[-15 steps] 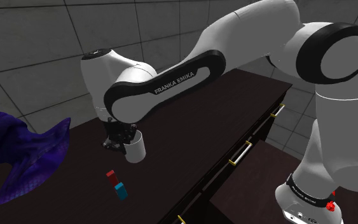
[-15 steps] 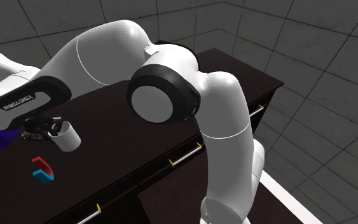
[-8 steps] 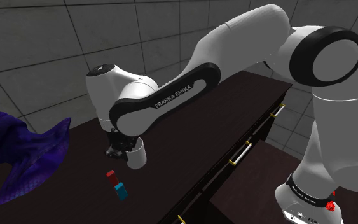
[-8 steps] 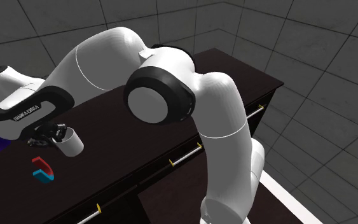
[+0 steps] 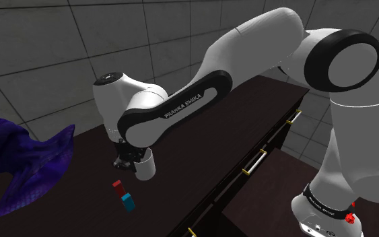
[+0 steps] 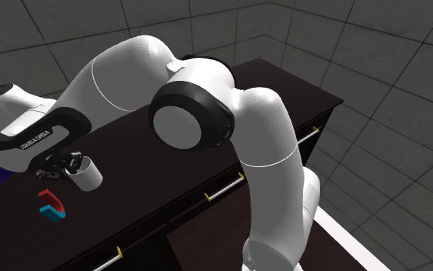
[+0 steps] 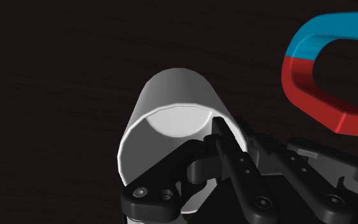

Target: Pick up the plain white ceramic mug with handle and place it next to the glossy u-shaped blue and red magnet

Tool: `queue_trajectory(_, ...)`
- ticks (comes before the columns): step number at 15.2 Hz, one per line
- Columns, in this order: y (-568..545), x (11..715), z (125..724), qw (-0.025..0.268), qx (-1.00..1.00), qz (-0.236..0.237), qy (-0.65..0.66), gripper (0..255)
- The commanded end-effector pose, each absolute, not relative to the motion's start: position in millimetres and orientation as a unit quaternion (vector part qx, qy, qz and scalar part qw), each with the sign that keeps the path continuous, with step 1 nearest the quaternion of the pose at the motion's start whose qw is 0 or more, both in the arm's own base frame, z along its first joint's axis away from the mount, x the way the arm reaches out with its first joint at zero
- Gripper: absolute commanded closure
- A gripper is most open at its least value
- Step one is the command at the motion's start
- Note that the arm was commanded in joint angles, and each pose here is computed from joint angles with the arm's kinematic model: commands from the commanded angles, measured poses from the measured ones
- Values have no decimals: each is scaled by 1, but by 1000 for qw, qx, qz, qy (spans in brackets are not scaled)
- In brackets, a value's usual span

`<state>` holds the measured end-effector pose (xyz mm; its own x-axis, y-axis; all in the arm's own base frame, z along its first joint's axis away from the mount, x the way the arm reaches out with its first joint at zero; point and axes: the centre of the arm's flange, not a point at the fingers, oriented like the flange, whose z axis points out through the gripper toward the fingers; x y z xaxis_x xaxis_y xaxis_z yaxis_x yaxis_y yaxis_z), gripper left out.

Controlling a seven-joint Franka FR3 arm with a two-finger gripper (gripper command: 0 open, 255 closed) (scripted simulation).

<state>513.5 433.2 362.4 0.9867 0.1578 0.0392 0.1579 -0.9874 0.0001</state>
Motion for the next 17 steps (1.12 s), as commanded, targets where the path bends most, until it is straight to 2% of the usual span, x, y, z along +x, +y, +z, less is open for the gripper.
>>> queue_trajectory(1,433,514,362,2,-997,-20,-79,255)
queue_trajectory(2,433,514,362,2,-997,-20,-79,0)
queue_trajectory(7,433,514,362,2,-997,-20,-79,0)
queue_trajectory(11,433,512,412,2,-997,-20,-79,0)
queue_trajectory(17,433,512,412,2,-997,-20,-79,0)
